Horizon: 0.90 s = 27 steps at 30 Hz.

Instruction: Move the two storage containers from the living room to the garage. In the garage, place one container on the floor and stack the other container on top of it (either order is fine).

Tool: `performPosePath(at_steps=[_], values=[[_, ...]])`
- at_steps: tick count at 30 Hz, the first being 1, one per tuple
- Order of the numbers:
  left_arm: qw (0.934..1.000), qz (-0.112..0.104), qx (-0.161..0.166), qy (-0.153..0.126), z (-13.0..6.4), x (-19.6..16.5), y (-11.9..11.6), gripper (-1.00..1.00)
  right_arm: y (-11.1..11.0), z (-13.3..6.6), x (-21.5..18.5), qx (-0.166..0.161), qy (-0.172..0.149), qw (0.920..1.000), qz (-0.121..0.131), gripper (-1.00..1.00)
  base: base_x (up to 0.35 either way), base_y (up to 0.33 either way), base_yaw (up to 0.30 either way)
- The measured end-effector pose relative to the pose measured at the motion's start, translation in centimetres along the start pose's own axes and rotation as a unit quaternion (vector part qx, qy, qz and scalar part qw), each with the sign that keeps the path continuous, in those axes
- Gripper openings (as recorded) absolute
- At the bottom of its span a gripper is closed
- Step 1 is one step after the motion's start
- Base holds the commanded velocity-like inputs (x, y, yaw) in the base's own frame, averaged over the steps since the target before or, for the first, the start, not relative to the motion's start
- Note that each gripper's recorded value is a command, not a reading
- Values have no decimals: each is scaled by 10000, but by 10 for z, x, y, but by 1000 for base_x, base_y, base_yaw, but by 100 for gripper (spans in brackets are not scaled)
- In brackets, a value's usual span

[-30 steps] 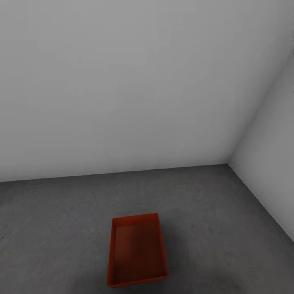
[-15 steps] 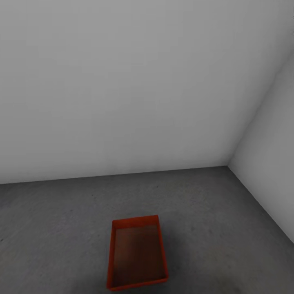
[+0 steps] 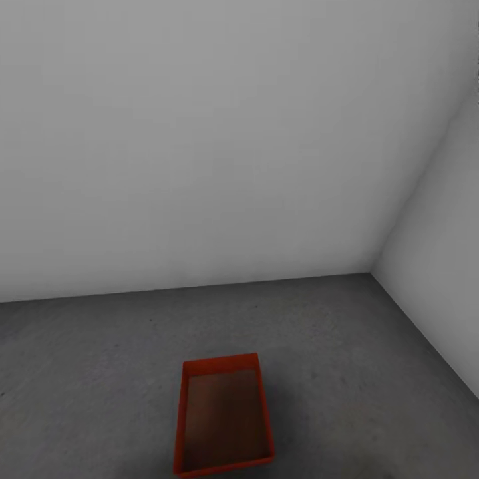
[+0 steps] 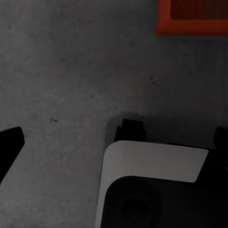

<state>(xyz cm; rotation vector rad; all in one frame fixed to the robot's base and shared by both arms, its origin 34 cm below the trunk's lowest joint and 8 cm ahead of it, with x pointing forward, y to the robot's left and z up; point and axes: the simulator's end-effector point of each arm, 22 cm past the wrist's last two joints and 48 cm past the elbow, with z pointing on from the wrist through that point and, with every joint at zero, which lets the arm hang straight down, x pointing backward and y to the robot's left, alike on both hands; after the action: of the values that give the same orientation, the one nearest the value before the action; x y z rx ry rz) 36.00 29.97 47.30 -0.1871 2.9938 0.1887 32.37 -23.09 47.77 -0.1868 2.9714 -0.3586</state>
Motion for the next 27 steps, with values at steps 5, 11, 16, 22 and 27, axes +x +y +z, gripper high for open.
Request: performPosePath(at_steps=[5,11,16,22,27], values=[[10000,-6,4,-38,-1,-3,0,100,0,-1,-3,1,-35,10000,9,100,0,0,0],[10000,-8,10,-85,-3,-7,0,100,0,-2,1,-1,-43,10000,6,100,0,0,0],[9999,-17,14,-123,-4,-10,-1,100,0,-4,0,-2,-67,10000,9,100,0,0,0],[9999,-22,20,-170,-6,-14,-1,100,-1,-5,-3,5,-108,9999,19,100,0,0,0],[9998,-29,24,-208,-7,-18,-1,100,-2,-6,-7,16,-151,9999,29,100,0,0,0]])
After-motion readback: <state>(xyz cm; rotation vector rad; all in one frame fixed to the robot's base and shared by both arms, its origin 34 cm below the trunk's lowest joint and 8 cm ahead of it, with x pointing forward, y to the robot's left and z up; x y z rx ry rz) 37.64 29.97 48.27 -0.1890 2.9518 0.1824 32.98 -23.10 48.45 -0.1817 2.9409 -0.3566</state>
